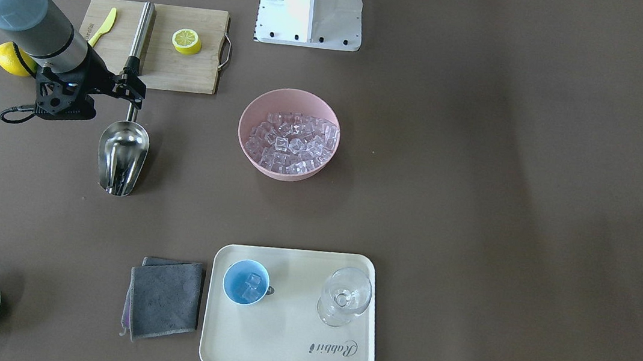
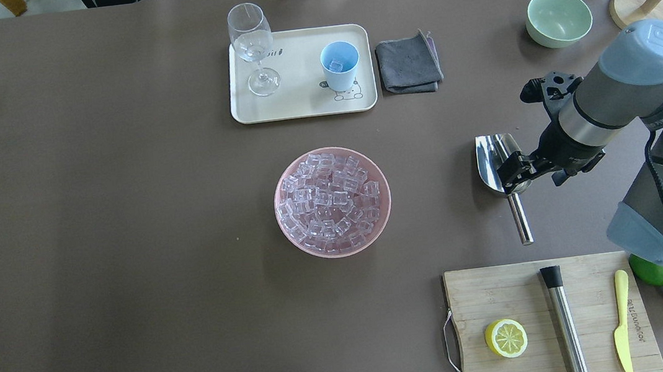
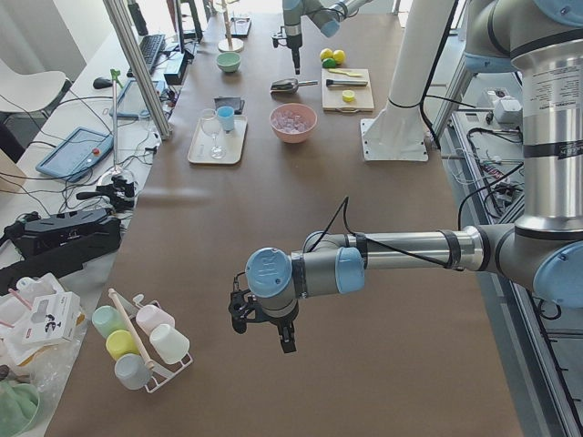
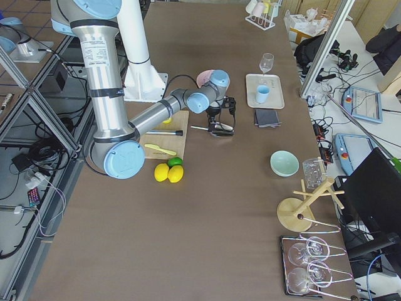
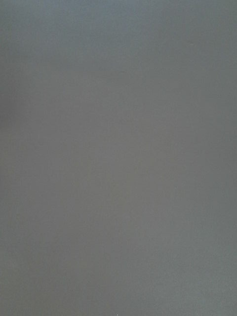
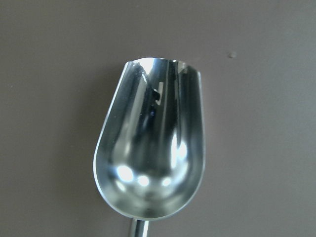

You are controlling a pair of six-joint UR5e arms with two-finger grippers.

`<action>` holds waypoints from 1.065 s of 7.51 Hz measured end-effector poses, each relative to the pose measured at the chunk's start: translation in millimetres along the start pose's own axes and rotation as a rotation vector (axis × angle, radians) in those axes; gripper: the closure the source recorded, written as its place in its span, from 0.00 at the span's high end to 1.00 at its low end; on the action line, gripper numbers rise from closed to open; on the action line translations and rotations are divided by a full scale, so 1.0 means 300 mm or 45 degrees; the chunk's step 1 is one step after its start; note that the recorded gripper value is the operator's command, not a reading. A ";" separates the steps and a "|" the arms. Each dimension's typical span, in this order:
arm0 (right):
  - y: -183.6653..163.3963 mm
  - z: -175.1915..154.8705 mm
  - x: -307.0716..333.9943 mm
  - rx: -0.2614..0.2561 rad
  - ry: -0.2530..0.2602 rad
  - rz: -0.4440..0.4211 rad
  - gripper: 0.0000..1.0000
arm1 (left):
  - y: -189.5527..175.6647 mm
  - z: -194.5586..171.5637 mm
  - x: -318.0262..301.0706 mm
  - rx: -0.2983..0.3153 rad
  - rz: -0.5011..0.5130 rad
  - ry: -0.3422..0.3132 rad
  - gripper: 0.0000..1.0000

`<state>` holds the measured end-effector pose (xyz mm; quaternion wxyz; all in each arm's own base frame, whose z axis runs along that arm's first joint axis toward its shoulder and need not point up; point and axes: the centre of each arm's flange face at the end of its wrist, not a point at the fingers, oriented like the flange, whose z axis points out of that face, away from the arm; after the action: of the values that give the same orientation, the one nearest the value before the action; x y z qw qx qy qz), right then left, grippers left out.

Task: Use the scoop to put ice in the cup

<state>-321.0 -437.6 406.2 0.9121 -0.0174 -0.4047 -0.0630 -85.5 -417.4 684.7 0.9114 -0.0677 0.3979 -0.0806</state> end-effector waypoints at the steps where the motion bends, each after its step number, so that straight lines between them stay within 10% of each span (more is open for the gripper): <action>1: -0.013 -0.033 0.076 0.039 0.033 -0.060 0.98 | 0.000 0.000 0.000 0.000 0.000 0.000 0.98; 8: 0.051 -0.254 0.906 0.119 0.297 -0.209 0.99 | 0.000 0.001 0.001 -0.001 0.001 0.000 0.98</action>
<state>-82.5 -456.2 556.6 0.9445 0.0656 -0.2985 -0.1203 -85.1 -417.4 684.5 0.9114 -0.0679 0.3979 -0.0800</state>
